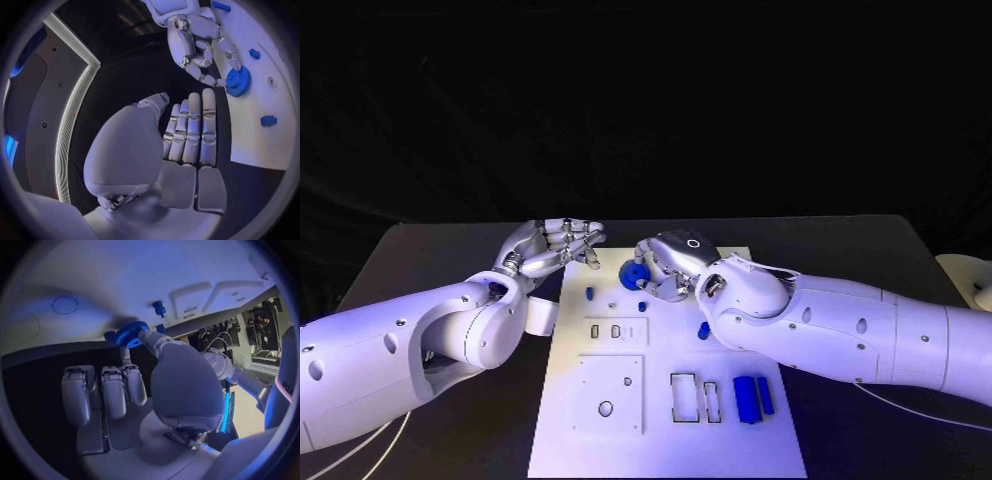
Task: Assemble the parts on the task board
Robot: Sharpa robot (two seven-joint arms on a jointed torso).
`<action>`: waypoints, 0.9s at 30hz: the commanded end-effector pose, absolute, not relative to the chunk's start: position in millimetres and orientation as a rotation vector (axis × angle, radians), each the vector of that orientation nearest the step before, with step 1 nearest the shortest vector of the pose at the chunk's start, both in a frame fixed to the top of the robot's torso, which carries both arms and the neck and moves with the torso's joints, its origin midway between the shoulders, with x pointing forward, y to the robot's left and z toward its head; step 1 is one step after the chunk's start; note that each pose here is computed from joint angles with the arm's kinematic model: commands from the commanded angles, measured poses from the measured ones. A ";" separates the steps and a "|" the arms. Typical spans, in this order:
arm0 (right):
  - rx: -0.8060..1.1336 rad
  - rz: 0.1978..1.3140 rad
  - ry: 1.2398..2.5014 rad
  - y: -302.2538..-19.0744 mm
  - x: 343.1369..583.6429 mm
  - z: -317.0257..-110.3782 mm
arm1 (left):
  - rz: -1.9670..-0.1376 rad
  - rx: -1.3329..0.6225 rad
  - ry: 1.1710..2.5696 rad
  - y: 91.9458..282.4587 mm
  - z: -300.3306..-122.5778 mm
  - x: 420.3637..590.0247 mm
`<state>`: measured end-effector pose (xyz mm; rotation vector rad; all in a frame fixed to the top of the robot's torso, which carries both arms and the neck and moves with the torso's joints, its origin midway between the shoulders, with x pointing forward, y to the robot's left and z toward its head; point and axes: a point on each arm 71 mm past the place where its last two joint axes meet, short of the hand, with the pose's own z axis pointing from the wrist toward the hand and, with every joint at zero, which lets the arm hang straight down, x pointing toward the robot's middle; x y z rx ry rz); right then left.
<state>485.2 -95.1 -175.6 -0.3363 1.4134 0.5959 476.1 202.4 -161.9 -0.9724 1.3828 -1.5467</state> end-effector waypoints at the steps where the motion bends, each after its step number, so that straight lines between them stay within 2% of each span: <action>1: -0.344 0.579 1.394 -93.7 485.0 -175.1 | -1.571 -0.966 1.386 200.3 -160.4 475.6; 27: -0.359 0.560 1.432 -89.1 488.7 -178.9 | -1.569 -0.969 1.392 200.5 -160.7 475.5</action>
